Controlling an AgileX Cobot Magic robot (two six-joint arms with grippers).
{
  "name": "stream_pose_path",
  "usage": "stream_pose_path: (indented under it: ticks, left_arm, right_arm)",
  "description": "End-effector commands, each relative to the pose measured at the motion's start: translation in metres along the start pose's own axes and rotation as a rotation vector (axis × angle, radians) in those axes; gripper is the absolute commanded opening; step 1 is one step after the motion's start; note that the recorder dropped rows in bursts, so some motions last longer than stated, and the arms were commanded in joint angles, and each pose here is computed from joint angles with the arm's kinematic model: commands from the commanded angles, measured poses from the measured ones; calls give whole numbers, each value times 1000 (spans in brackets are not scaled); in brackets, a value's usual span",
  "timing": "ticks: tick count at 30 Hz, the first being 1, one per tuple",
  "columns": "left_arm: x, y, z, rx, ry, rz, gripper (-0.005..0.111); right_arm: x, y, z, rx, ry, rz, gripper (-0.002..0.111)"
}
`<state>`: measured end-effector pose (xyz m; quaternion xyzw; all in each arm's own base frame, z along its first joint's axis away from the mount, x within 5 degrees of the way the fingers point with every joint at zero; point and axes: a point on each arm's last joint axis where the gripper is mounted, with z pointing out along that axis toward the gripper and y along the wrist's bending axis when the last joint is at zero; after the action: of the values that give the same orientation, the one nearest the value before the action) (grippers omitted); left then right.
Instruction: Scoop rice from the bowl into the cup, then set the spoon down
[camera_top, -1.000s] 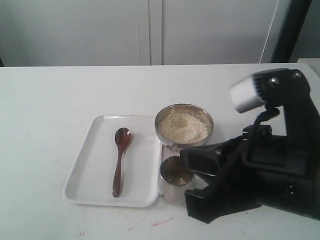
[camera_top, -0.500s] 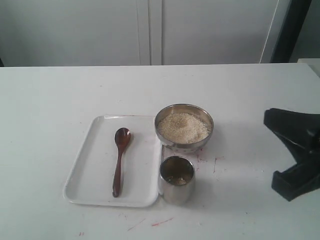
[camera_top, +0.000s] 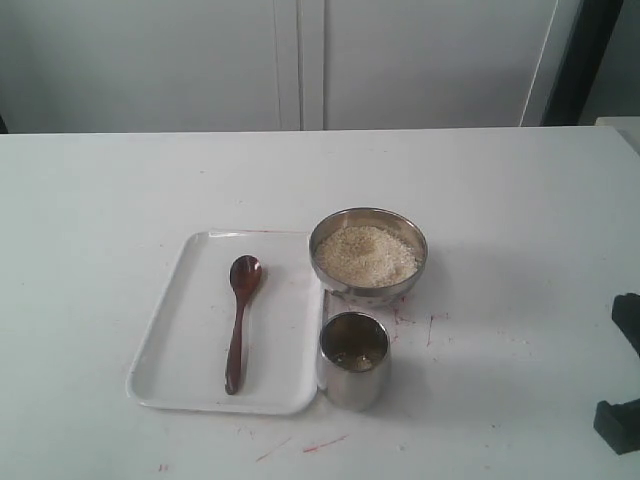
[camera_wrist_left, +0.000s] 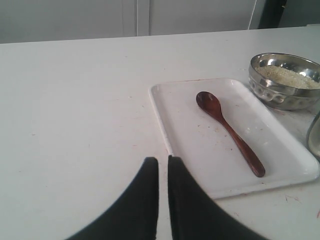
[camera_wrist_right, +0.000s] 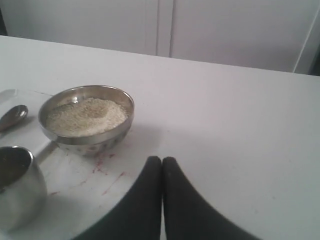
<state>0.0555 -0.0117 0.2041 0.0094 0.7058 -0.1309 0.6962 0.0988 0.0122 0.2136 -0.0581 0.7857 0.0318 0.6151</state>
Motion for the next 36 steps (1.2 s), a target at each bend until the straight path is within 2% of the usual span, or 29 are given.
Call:
stream_pose_path:
  ticks: [1,8,16,26,36]
  left_arm:
    - [-2,0,0,3,-8,-16,14]
    - [-2,0,0,3,-8,-16,14]
    - [-2,0,0,3,-8,-16,14]
    - [-2,0,0,3,-8,-16,14]
    - [-2,0,0,3,-8,-16,14]
  right_arm:
    - [12,-4,-3,49,7,2,0]
    - [20,-9,-13,115,-33,16,0]
    - [27,-11,-23,153,-61,118,0]
    - [29,-14,-33,195,-94,124,0]
    - [37,-18,-40,259,-54,142,0]
